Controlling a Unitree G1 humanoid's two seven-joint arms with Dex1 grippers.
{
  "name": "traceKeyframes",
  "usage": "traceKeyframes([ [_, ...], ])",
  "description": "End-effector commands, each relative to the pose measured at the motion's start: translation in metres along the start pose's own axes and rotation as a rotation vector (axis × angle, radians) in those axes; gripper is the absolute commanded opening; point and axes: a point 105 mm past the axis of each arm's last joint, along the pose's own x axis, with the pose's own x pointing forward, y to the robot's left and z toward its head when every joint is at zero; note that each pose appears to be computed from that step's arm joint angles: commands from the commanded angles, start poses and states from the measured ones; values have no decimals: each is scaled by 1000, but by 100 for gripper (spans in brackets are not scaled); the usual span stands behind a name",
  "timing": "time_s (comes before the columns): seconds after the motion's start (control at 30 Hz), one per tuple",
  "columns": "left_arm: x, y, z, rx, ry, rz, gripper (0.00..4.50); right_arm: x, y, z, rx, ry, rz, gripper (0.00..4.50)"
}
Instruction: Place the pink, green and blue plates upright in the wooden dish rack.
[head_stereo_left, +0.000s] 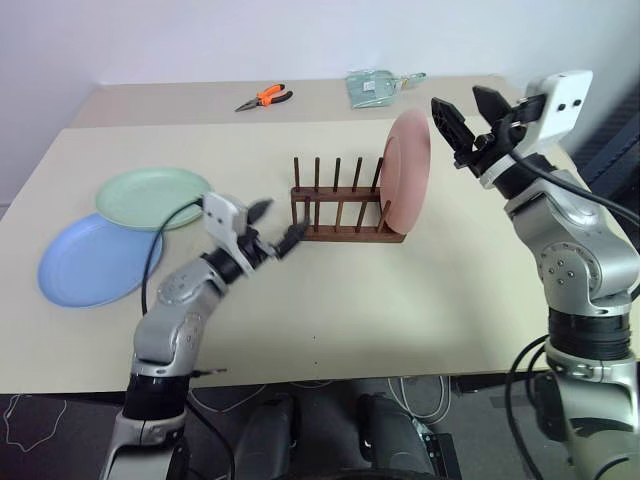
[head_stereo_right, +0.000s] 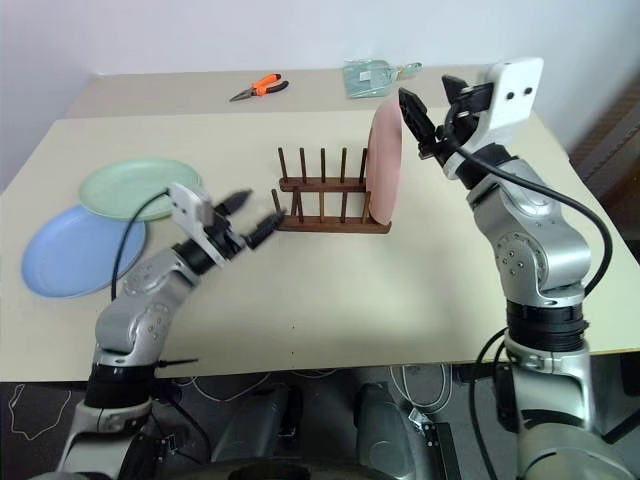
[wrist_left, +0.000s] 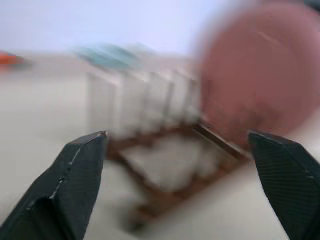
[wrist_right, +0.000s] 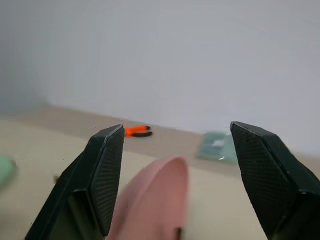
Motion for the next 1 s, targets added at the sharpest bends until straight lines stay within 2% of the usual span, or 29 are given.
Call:
traceKeyframes([
  [0.03,-8,60,36,57,-125,370,444,5,15,26,-186,-85,111,450],
  [0.13,-38,121,65,54,-183,823,444,7,51,31,-253,-110,274,450],
  [0.2,-65,148,69,7,-172,1075,444,6,72,26,-255,-112,350,450],
  [0.23,-73,153,67,-50,-177,1133,444,5,77,22,-256,-106,372,450],
  [0.37,-78,155,57,-250,-192,1141,444,1,90,10,-243,-85,424,450],
  [0.47,-80,155,26,-463,-108,1148,444,-1,95,8,-228,-85,446,450],
  [0.57,-75,152,7,-607,-57,1109,444,-1,96,7,-222,-87,447,450],
  [0.67,-70,151,2,-677,-49,1079,365,-3,98,4,-230,-80,448,450],
  [0.77,-69,153,4,-724,-81,1078,208,-6,98,2,-224,-70,446,450],
  [0.9,-58,150,24,-757,-194,983,6,-8,96,0,-202,-56,435,450],
  [1.0,-45,136,48,-687,-276,847,6,-8,97,1,-214,-57,435,450],
])
